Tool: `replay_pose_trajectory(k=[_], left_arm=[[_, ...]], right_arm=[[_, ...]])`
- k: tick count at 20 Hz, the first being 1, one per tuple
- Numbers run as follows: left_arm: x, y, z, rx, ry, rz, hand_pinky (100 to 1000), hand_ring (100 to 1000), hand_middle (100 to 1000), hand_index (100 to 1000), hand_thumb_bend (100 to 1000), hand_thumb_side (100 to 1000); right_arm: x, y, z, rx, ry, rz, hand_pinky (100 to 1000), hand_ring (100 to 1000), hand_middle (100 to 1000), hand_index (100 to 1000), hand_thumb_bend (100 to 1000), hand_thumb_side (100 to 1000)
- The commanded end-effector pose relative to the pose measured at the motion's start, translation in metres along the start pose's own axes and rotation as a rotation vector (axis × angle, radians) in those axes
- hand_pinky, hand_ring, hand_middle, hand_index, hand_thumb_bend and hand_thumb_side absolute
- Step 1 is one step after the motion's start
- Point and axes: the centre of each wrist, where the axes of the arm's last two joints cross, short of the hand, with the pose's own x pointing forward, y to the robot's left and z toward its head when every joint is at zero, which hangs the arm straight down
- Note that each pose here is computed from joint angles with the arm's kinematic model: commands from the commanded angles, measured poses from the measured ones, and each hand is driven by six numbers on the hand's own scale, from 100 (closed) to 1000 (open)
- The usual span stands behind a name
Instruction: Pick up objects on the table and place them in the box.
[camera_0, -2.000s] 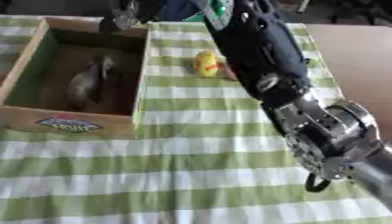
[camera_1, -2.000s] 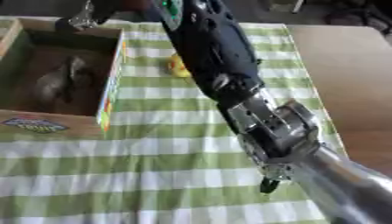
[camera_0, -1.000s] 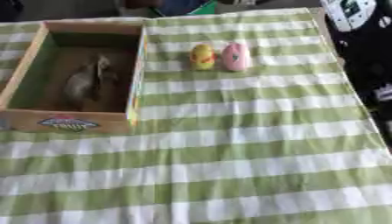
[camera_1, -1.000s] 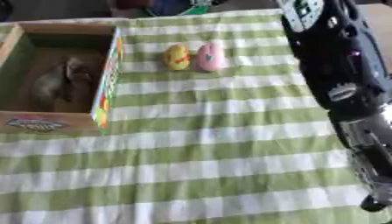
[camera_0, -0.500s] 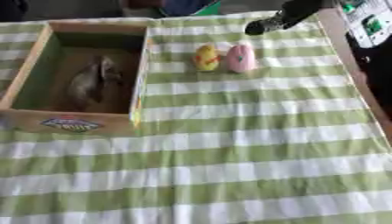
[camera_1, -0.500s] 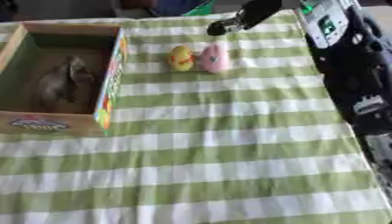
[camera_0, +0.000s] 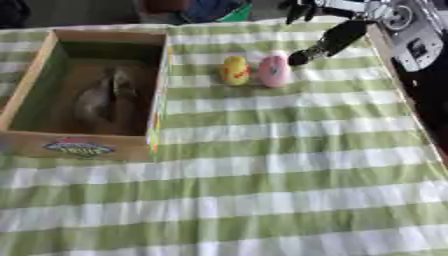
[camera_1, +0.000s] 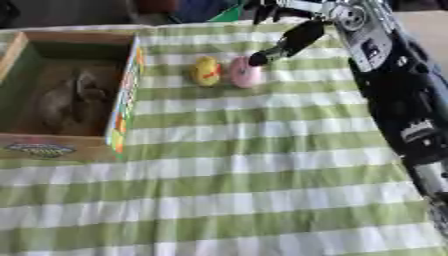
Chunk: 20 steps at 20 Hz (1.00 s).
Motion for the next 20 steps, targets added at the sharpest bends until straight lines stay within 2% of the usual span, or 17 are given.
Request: replay_pose_trajectory(k=[1, 11, 20], left_arm=[[0.007, 0.0, -0.004, -0.014, -0.03, -0.013, 620, 744, 690, 754, 100, 990], [0.007, -0.001, -0.005, -0.018, -0.029, -0.008, 622, 744, 690, 754, 100, 994], [0.006, -0.003, -0.005, -0.023, -0.028, -0.003, 623, 745, 691, 754, 100, 998]], right_arm=[[-0.005, -0.007, 0.004, -0.017, 0.03, -0.008, 761, 828, 718, 961, 708, 659], [-0.012, 0.012, -0.007, 0.004, 0.075, -0.031, 757, 821, 706, 958, 679, 613], [-0.016, 0.024, -0.012, 0.006, 0.129, -0.003, 751, 820, 691, 920, 617, 582]])
